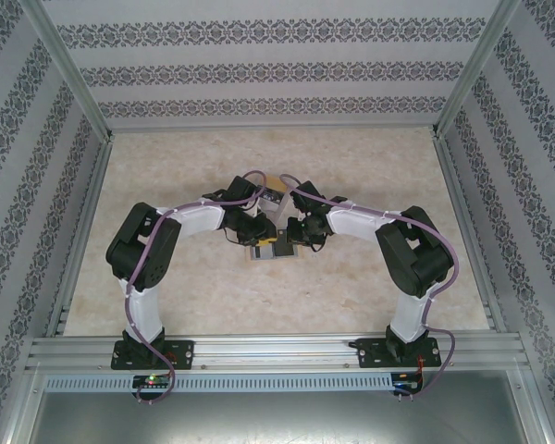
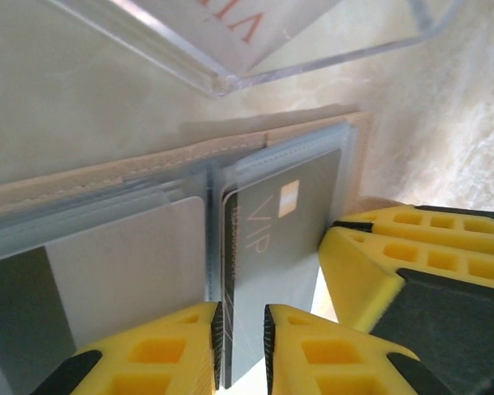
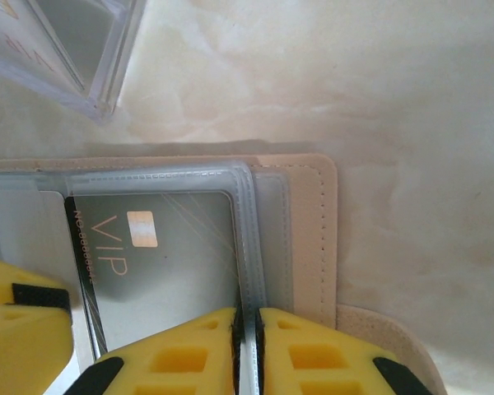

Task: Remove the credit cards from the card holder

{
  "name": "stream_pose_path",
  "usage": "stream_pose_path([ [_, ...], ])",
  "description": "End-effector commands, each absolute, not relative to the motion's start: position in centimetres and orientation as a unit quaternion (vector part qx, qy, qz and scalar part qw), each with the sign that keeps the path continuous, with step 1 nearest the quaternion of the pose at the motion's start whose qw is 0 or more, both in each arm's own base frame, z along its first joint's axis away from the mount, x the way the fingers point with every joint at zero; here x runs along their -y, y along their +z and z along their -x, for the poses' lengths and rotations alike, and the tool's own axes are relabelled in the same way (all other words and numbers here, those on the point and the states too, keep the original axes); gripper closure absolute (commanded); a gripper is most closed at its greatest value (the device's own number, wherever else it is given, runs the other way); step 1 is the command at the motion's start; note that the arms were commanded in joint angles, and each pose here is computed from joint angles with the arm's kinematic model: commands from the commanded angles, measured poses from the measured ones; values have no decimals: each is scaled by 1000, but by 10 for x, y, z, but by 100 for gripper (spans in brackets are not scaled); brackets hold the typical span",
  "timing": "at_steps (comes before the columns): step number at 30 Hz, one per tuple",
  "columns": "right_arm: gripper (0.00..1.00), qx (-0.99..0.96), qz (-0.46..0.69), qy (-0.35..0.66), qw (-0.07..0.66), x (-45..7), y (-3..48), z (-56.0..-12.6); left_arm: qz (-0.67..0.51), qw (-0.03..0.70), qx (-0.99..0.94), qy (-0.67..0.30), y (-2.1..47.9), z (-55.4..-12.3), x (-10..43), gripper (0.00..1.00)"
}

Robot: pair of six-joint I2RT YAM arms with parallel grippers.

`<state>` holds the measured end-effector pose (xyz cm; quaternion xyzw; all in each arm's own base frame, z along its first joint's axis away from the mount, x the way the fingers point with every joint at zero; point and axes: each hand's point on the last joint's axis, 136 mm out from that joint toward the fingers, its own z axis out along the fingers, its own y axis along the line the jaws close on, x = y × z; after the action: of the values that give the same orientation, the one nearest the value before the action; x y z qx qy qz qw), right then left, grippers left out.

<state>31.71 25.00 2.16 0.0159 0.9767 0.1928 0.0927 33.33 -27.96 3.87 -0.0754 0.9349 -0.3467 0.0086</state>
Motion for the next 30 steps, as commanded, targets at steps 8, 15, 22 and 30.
stream_pose_path([
  [8, 84, -974, -22, 217, 61, -255, 11, -304, 85, -6, -941, -329, 18, -329, 273, 77],
  [15, 83, -973, -23, 224, 56, -257, 10, -302, 60, -2, -936, -346, 23, -328, 278, 75],
  [22, 83, -973, -25, 225, 52, -257, 8, -301, 27, 17, -920, -391, 37, -332, 290, 78],
  [30, 83, -974, -31, 220, 50, -255, 5, -299, 3, 55, -903, -426, 60, -336, 297, 83],
])
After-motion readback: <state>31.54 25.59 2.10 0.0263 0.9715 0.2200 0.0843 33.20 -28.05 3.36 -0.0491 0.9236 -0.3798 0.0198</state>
